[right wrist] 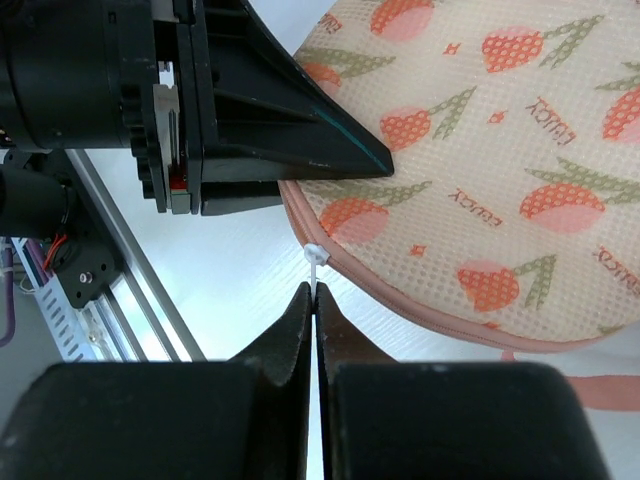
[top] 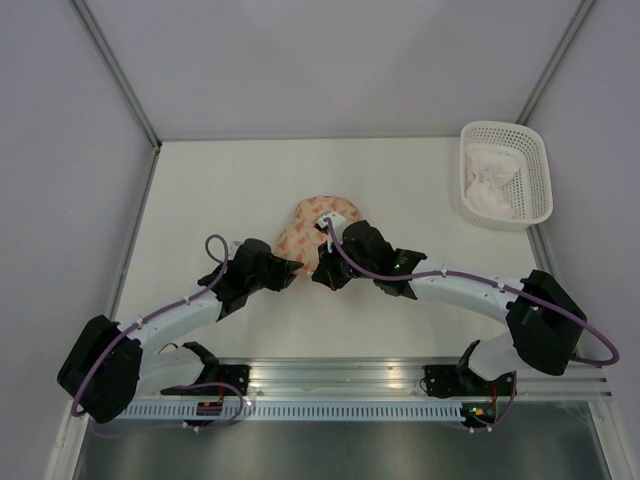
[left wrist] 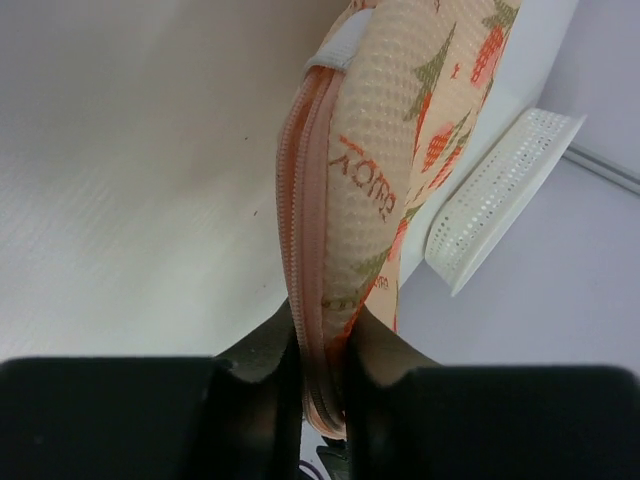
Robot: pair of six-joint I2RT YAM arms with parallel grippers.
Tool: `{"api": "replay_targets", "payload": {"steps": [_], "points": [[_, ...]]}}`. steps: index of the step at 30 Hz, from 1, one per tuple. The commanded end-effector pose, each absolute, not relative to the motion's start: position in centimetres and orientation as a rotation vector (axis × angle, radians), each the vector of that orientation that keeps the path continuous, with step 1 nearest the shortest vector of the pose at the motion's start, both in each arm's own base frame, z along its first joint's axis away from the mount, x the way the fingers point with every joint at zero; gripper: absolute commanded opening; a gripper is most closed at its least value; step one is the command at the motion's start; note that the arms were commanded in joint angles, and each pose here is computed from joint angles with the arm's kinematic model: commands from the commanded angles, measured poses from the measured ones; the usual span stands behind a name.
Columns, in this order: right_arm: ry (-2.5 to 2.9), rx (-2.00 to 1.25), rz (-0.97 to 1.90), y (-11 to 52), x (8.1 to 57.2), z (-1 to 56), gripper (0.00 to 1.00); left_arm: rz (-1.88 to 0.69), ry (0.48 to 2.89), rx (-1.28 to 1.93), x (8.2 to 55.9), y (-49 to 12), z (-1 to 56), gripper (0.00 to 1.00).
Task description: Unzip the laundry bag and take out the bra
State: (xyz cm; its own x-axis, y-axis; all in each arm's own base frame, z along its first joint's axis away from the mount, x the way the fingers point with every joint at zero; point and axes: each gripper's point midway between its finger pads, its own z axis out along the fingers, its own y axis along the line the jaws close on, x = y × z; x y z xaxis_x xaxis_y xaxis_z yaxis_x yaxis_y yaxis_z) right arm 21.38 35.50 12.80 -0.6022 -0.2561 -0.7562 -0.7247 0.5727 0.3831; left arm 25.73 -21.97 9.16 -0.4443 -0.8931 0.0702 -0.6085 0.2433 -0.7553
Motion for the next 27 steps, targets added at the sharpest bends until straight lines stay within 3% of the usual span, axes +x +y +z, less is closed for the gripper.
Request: {"api": "replay_targets", "payload": {"steps": [1,4,9,22,27], "points": [[2.086,-0.779,0.922,35.4,21.6,14.5,0.0,-1.084,2.067,-1.309,27.6,-21.8,11.8,0.2],[2.094,-0.767,0.888,35.0,21.8,14.2,0.0,-1.076,2.104,-1.255,27.8,-21.8,11.9,0.09],[2.146,-0.758,0.797,33.9,22.3,13.2,0.01,-1.096,2.157,-1.153,29.0,-21.1,12.1,0.04],[2.204,-0.715,0.675,32.2,22.9,11.7,0.01,-1.475,2.354,-0.443,31.6,-22.9,14.8,0.06],[2.208,-0.657,0.57,30.6,23.9,11.7,0.01,-1.487,2.395,-0.385,31.8,-20.7,15.2,0.05]]}}
